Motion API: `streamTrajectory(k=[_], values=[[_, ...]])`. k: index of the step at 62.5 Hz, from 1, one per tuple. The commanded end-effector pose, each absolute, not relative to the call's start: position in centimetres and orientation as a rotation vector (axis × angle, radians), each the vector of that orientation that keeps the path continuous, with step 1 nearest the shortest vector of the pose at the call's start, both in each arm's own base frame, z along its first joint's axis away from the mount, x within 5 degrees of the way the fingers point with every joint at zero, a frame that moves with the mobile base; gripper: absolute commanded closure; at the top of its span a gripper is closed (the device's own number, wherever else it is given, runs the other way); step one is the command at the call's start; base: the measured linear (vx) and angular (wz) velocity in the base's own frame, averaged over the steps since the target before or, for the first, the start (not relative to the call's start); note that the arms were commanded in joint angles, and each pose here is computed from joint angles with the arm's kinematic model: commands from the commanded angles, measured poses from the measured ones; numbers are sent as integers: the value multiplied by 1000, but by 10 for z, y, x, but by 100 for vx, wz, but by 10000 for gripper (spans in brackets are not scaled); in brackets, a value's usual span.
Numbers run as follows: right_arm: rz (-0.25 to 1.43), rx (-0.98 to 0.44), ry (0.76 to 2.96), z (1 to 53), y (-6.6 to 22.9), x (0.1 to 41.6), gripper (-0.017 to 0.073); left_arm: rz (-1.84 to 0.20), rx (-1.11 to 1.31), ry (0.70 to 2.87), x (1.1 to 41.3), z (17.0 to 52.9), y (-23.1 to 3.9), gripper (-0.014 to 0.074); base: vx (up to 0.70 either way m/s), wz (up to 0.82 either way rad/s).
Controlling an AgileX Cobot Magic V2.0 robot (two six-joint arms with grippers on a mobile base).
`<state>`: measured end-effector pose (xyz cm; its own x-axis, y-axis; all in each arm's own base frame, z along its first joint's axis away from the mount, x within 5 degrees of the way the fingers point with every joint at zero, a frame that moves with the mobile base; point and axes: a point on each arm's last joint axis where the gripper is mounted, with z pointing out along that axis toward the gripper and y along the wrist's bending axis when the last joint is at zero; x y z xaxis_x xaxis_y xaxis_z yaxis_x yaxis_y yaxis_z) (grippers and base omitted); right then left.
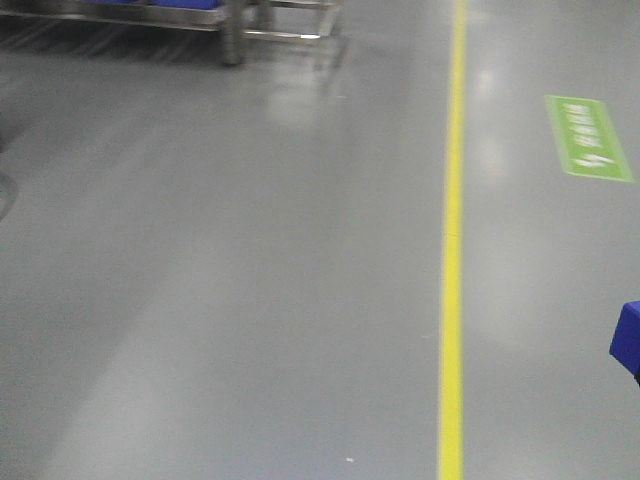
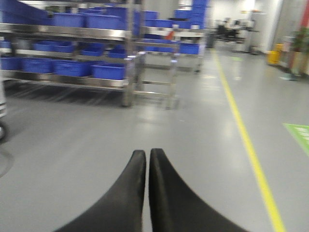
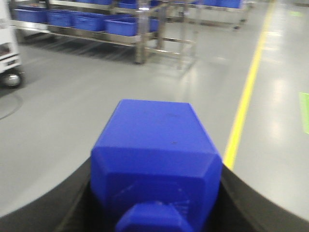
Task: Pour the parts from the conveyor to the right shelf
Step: 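Drive away from the conveyor holding the block in the right gripper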
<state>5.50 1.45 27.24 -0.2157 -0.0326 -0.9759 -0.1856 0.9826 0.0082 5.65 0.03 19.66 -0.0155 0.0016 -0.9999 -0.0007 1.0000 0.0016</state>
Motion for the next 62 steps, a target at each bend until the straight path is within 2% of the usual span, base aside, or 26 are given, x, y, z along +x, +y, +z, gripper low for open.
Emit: streamTrajectory(k=[1,31,62], values=[[133,-139,1695,287,13,56,565,-7,0,1526,57,194,0,600,-6,-96],[132,-138,1695,287,13,56,565,-7,0,1526,57,194,0,600,2,-82],[137,-146,1721,285,14,56,565,-7,0,1526,57,194,0,600,20,-13]])
